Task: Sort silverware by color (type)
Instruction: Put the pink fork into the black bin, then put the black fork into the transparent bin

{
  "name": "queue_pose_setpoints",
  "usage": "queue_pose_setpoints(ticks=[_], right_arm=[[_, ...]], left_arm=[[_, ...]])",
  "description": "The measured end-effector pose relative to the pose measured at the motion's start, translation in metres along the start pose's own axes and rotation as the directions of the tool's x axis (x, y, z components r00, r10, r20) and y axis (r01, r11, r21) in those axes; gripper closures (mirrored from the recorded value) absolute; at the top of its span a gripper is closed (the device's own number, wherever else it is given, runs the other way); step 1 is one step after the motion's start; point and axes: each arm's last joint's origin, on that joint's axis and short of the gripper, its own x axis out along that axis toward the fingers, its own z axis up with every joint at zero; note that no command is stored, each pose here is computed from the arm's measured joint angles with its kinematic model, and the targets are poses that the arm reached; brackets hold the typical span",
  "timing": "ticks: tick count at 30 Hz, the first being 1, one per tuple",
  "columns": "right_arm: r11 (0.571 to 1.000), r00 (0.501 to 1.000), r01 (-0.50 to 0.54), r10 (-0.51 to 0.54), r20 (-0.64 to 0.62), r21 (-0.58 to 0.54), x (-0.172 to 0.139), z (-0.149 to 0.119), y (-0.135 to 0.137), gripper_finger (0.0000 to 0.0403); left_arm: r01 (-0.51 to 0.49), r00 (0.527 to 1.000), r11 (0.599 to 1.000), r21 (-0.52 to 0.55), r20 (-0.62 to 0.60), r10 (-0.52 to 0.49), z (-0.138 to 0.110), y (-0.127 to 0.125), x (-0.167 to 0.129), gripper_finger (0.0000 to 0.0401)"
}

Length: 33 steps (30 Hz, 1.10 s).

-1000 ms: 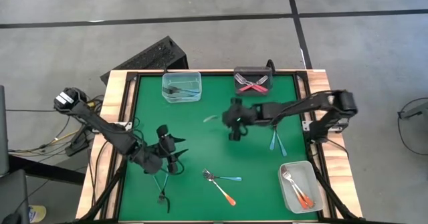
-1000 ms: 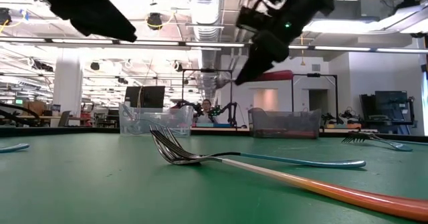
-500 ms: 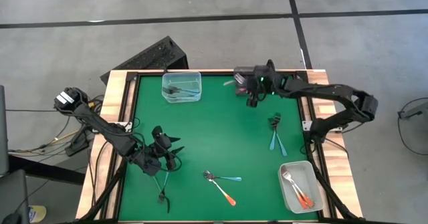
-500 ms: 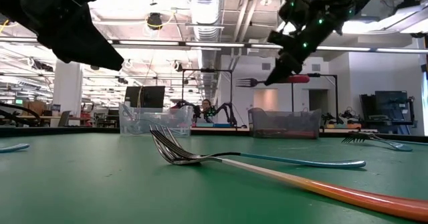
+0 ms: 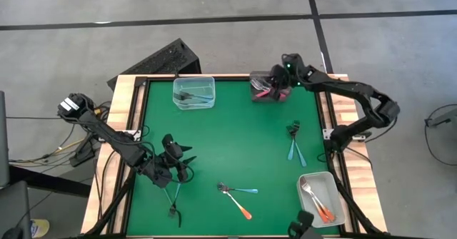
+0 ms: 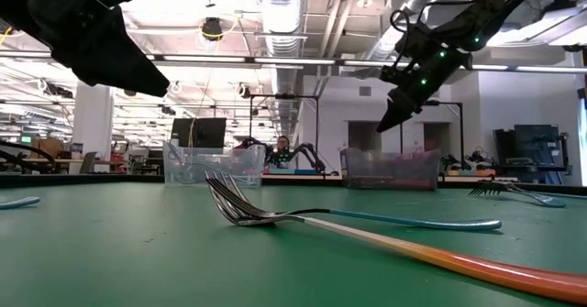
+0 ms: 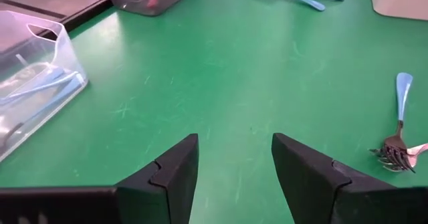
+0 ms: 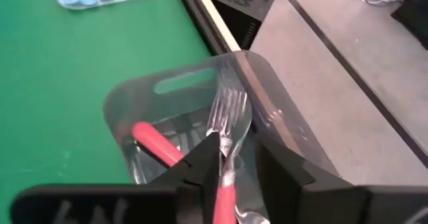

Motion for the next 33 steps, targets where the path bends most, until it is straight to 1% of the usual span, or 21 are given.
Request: queue_pose_setpoints(ticks=[5,7,11,15,18,21,23,26,30,33], right_arm=[[1.000,1.000,0.014,-0.014,0.003,0.018,-0.001,-0.001,-0.005,0.0244],[0.997,1.000,0.011,-0.012,0.007,0.070,-0.003,0.000,-0.004,0.0231],[0.984,0.998,-0.060,0.054,0.039,0.170,-0.011,0.006,0.007,0.0217],[0.965,0.988,-0.150,0.138,0.070,0.217,-0.029,0.017,0.030,0.0218],[0.947,0.977,-0.213,0.205,0.056,0.241,-0.048,0.022,0.053,0.0223],[0.939,0.975,-0.223,0.219,0.048,0.260,-0.069,0.026,0.082,0.0230],[0.940,0.980,-0.199,0.197,0.034,0.279,-0.081,0.019,0.103,0.0235],[0.930,0.982,-0.180,0.189,0.003,0.321,-0.095,0.001,0.130,0.0239],[0.885,0.972,-0.204,0.235,-0.023,0.419,-0.109,-0.027,0.159,0.0239],[0.852,0.966,-0.200,0.255,-0.050,0.484,-0.116,-0.044,0.174,0.0239]], left_arm=[[-0.040,0.999,0.999,0.012,0.032,0.040,0.001,0.002,0.000,0.0223],[-0.059,0.997,0.998,0.014,0.045,0.058,0.001,0.003,0.000,0.0223],[-0.076,0.996,0.997,0.007,0.044,0.075,0.002,0.005,0.003,0.0223],[-0.095,0.995,0.995,0.024,0.042,0.094,0.004,0.007,0.007,0.0223],[-0.104,0.994,0.994,0.025,0.041,0.103,0.005,0.009,0.008,0.0223],[-0.106,0.994,0.994,0.022,0.036,0.105,0.006,0.010,0.010,0.0223],[-0.095,0.995,0.995,0.034,0.021,0.094,0.006,0.010,0.010,0.0223],[-0.095,0.996,0.993,0.074,0.013,0.094,0.006,0.010,0.011,0.0223],[-0.111,0.994,0.990,0.090,0.014,0.110,0.007,0.013,0.014,0.0223],[-0.143,0.990,0.985,0.097,0.023,0.141,0.010,0.016,0.017,0.0223]])
